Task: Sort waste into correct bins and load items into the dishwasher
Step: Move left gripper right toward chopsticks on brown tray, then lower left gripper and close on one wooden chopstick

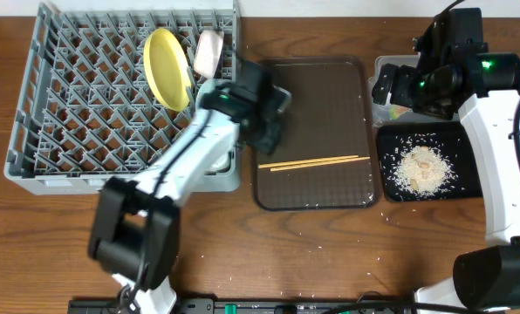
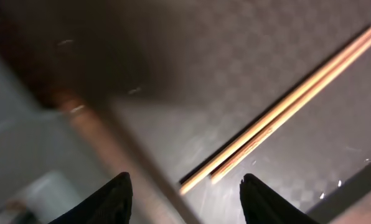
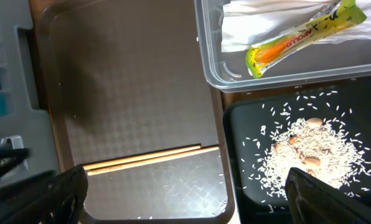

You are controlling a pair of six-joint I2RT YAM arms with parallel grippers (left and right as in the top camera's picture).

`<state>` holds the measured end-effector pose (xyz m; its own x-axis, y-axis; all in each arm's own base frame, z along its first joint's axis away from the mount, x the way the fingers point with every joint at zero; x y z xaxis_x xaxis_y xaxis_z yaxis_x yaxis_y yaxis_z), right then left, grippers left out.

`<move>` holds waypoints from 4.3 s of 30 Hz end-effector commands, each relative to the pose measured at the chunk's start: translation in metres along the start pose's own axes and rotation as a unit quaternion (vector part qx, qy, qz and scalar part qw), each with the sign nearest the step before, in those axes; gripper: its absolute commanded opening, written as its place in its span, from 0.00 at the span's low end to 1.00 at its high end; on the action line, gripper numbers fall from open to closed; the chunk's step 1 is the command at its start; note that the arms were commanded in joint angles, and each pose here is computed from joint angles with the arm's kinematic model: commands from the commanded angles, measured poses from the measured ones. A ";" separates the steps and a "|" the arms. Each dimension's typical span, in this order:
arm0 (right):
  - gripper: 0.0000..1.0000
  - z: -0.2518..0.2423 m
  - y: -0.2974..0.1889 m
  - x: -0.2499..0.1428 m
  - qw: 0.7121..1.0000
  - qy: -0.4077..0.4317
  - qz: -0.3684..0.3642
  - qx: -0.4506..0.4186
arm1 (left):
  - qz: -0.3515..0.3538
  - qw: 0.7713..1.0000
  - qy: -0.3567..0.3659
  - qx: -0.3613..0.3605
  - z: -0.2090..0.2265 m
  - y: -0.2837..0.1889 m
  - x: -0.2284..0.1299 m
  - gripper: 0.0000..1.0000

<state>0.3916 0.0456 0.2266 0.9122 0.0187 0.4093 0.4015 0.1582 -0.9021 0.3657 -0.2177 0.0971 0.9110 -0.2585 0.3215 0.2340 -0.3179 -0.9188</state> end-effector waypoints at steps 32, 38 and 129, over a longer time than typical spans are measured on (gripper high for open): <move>0.99 0.001 0.000 0.001 1.000 -0.006 -0.001 -0.002 | 0.042 0.980 0.196 -0.015 -0.038 0.062 -0.022 0.66; 0.99 0.001 0.000 0.001 1.000 -0.006 -0.001 -0.002 | 0.037 0.973 0.228 -0.016 -0.053 0.074 -0.024 0.66; 0.99 0.001 0.000 0.001 1.000 -0.006 -0.001 -0.002 | -0.056 0.970 0.235 0.028 -0.057 0.058 0.029 0.66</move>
<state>0.3916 0.0456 0.2266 0.9122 0.0187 0.4093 0.4015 0.1582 -0.9021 0.3795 -0.2934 0.0578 0.6399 -0.6208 0.4528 0.3264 -0.3138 -0.8916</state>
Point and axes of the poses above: each gripper's point midway between its finger pads, its own y axis out along the fingers, its own z axis along the line the jaws close on, x = y × z, the point moved 1 cm from there along -y, back along the fingers, and after that the axes turned 15 degrees about -y, right-handed, at the moved point
